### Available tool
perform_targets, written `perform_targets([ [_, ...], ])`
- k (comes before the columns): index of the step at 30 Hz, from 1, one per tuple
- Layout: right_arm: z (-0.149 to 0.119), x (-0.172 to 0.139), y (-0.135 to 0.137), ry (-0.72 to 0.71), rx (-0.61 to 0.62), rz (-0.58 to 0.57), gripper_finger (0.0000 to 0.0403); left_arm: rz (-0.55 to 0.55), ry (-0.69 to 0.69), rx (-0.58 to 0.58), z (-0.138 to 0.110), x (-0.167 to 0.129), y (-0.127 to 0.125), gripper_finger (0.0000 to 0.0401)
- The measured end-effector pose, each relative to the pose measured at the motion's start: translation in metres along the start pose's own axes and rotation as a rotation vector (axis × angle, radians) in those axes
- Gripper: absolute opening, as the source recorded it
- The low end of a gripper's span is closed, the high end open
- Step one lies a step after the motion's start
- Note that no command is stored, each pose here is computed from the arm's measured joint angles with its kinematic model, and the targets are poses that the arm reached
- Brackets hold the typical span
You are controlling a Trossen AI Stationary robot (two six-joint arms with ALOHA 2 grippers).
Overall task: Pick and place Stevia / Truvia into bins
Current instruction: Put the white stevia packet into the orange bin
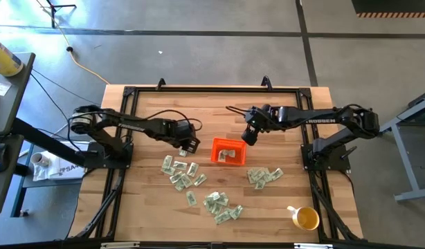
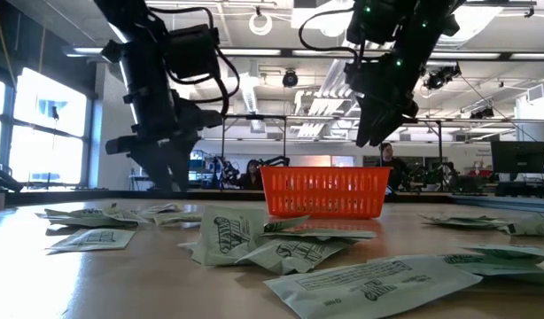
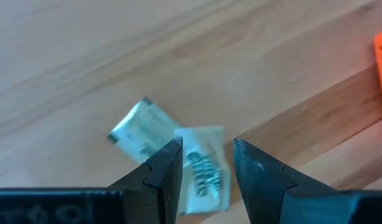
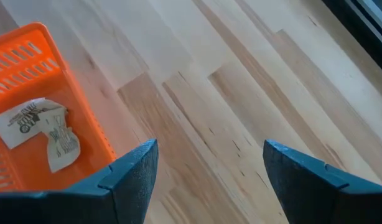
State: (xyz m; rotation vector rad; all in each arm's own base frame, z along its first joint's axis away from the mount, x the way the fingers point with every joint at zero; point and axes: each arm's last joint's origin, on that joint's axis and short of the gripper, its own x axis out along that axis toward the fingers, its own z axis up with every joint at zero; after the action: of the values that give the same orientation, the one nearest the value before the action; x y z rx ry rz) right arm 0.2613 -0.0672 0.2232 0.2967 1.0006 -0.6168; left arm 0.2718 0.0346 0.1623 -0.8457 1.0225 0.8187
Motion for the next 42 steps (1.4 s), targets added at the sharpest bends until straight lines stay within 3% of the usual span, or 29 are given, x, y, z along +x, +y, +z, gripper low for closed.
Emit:
perform_targets([
  [7, 0.000, 0.000, -0.001, 0.006, -0.022, 0.002, 0.0281, 0.061, 0.066, 0.018, -0.004, 0.009, 0.001, 0.0175],
  [15, 0.002, 0.002, -0.008, 0.017, -0.024, 0.001, 0.0281, 0.048, 0.056, -0.012, -0.003, 0.010, 0.000, 0.0175],
  [28, 0.004, 0.003, -0.014, 0.016, -0.015, -0.010, 0.0281, 0.129, 0.030, 0.052, -0.004, 0.028, 0.000, 0.0171],
  [32, 0.003, 0.002, -0.010, 0.008, 0.002, -0.005, 0.0281, 0.144, 0.033, 0.055, -0.003, 0.023, 0.000, 0.0144],
  [35, 0.003, 0.002, -0.010, 0.003, 0.021, -0.012, 0.0281, 0.193, 0.049, 0.080, -0.002, 0.020, 0.001, 0.0108],
  [42, 0.008, -0.007, -0.008, -0.090, 0.053, -0.022, 0.0281, 0.179, 0.035, 0.161, 0.009, 0.007, -0.013, 0.0024],
])
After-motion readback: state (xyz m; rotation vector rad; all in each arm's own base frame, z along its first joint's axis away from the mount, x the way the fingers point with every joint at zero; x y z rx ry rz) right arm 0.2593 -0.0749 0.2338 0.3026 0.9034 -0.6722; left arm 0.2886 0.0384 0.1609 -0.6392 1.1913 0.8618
